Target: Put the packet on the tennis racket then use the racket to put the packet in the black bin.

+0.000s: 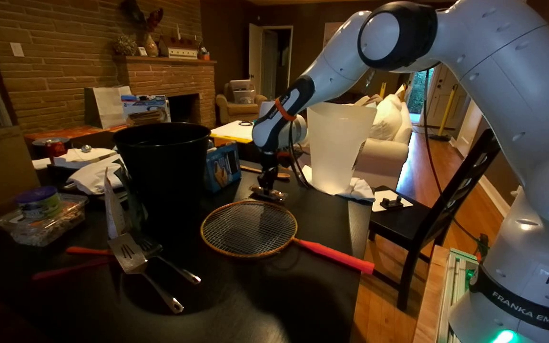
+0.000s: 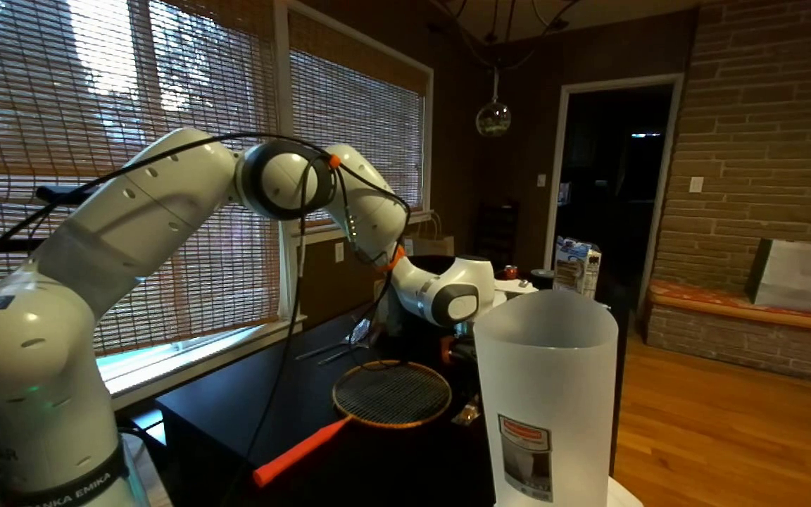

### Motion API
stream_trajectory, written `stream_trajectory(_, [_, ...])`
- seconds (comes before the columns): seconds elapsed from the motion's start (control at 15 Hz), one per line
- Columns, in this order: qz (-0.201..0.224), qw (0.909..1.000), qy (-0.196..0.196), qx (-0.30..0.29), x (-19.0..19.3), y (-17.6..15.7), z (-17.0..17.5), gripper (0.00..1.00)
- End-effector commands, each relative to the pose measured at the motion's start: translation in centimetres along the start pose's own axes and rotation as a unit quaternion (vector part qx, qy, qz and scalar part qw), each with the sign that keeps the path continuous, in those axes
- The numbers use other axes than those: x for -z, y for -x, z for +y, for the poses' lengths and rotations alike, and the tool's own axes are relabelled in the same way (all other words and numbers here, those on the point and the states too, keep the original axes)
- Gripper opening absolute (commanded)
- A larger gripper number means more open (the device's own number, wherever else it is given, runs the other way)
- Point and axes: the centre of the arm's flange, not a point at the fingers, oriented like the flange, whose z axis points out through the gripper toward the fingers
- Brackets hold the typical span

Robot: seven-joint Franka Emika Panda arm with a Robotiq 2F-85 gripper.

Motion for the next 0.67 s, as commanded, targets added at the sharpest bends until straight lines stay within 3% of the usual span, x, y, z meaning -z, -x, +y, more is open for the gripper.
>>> stream_trajectory(0.0, [-0.005, 0.9993, -0.033, -0.014, 3.2, 1.0, -1.4, 0.07])
stream_trajectory(0.6, [-0.008, 0.9943, -0.104, -0.021, 8.5, 6.3, -6.9, 0.07])
